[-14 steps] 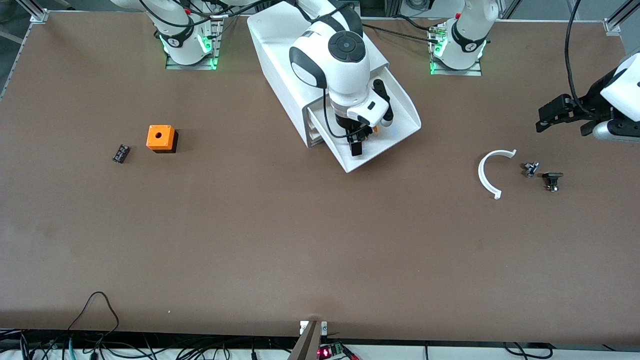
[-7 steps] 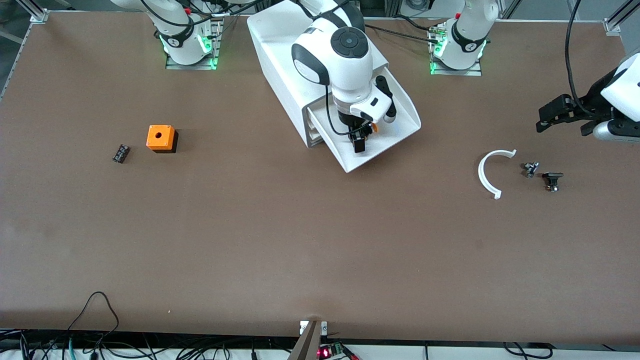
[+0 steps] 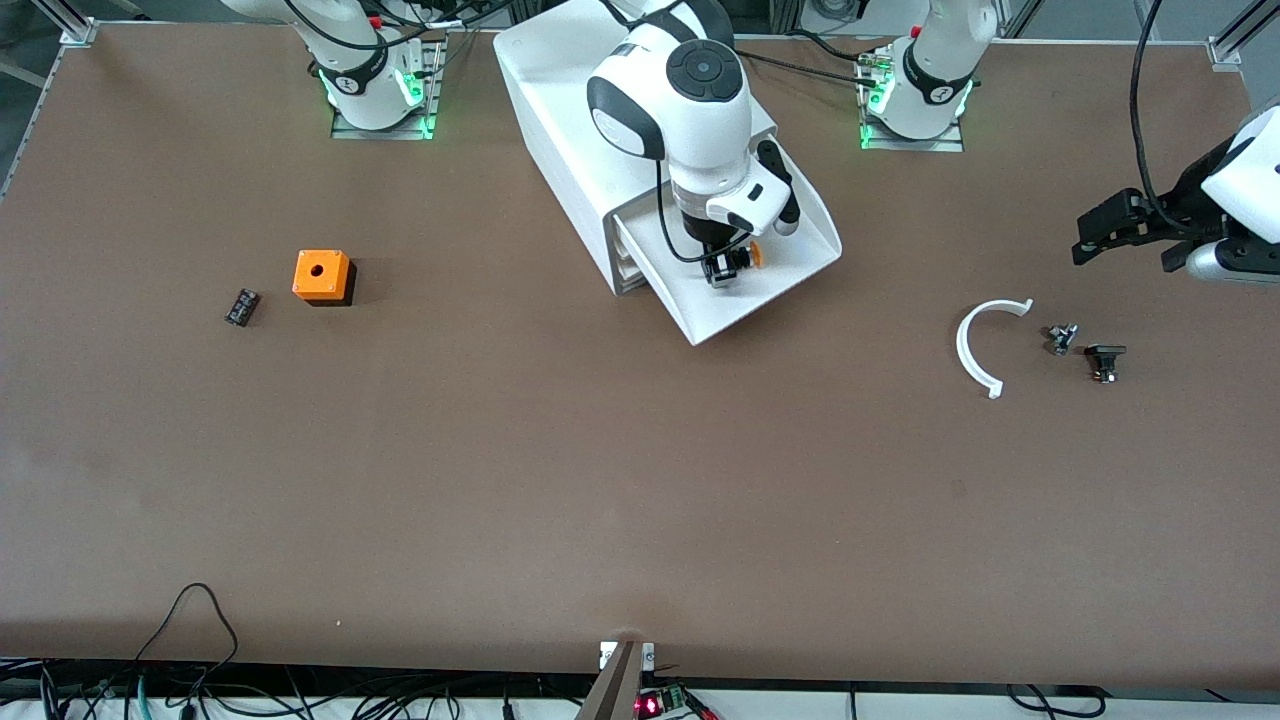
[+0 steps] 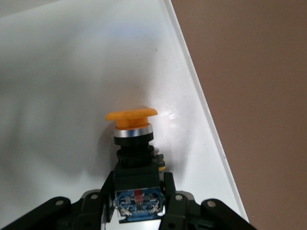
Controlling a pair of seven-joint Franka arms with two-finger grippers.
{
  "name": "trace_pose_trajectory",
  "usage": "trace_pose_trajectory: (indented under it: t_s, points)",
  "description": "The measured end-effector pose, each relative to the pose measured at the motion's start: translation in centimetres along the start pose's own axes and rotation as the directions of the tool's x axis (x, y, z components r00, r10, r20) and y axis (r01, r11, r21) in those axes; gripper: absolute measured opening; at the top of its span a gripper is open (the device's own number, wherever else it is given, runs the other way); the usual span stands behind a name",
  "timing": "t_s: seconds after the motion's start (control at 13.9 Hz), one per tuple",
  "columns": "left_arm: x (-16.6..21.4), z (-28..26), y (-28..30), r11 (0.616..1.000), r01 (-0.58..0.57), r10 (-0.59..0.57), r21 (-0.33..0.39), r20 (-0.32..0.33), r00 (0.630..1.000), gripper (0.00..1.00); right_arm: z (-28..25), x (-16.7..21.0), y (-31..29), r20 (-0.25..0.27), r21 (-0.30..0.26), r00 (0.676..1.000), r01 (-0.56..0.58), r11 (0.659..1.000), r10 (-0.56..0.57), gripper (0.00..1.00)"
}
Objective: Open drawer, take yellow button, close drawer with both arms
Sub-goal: 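Lift the button out with the right gripper while the left gripper approaches, then push the drawer shut with the left gripper while the right gripper carries the button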
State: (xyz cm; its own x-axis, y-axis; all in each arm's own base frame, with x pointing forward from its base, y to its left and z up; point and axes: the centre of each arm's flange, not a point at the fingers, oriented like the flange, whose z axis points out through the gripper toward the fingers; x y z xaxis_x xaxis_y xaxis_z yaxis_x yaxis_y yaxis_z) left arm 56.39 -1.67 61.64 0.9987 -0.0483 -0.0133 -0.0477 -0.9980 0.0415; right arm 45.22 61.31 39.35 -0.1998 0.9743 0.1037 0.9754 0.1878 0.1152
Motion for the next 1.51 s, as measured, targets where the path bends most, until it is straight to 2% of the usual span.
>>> trace_pose_trajectory:
  t_s: [0.22, 0.43, 0.58, 0.65, 0.87, 1.08, 1.15, 1.3, 1.37, 1.51]
  points:
    - [0.1, 0.1, 0.1, 1.000, -0.003, 0.003, -0.001, 0.002, 1.000, 1.00, -2.3, -0.1, 0.4, -0.023, -0.025, 0.996, -0.091, 0.996, 0.090, 0.42]
    - [0.2, 0.4, 0.5, 1.000, -0.010, 0.010, -0.001, 0.006, 1.000, 1.00, -7.6, -2.1, 2.1, -0.065, -0.063, 0.969, -0.243, 0.968, 0.239, 0.42]
    - [0.2, 0.5, 0.7, 1.000, -0.014, 0.014, -0.002, 0.009, 1.000, 1.00, -9.9, -4.9, 4.2, -0.089, -0.078, 0.925, -0.375, 0.924, 0.368, 0.42]
    - [0.3, 0.6, 0.8, 1.000, -0.016, 0.016, -0.002, 0.010, 1.000, 1.00, -10.7, -6.6, 5.3, -0.099, -0.080, 0.887, -0.460, 0.884, 0.452, 0.42]
    - [0.4, 0.9, 1.8, 0.999, -0.037, 0.037, -0.003, 0.017, 0.999, 1.00, -10.4, -12.2, 8.5, -0.093, -0.067, 0.712, -0.702, 0.709, 0.696, 0.42]
    - [0.4, 1.1, 4.1, 0.998, -0.066, 0.066, -0.002, 0.020, 0.998, 1.00, -8.1, -19.9, 11.0, -0.038, -0.064, 0.517, -0.855, 0.514, 0.855, 0.42]
    - [0.4, 1.2, 4.3, 0.998, -0.062, 0.062, -0.002, 0.023, 0.998, 1.00, -7.2, -23.1, 11.7, -0.010, -0.068, 0.457, -0.888, 0.456, 0.889, 0.42]
    - [0.8, 2.8, 4.4, 1.000, -0.005, 0.005, -0.002, 0.053, 0.999, 1.00, -5.3, -29.4, 12.0, 0.074, -0.075, 0.355, -0.930, 0.361, 0.932, 0.42]
    - [1.4, 4.5, 4.8, 1.000, 0.029, -0.029, -0.002, 0.069, 0.997, 1.00, -4.3, -32.5, 11.8, 0.128, -0.082, 0.293, -0.949, 0.305, 0.948, 0.42]
    - [3.3, 9.5, 7.8, 0.997, 0.083, -0.082, -0.011, 0.050, 0.995, 1.00, -2.0, -38.5, 10.8, 0.212, -0.106, 0.180, -0.973, 0.206, 0.961, 0.42]
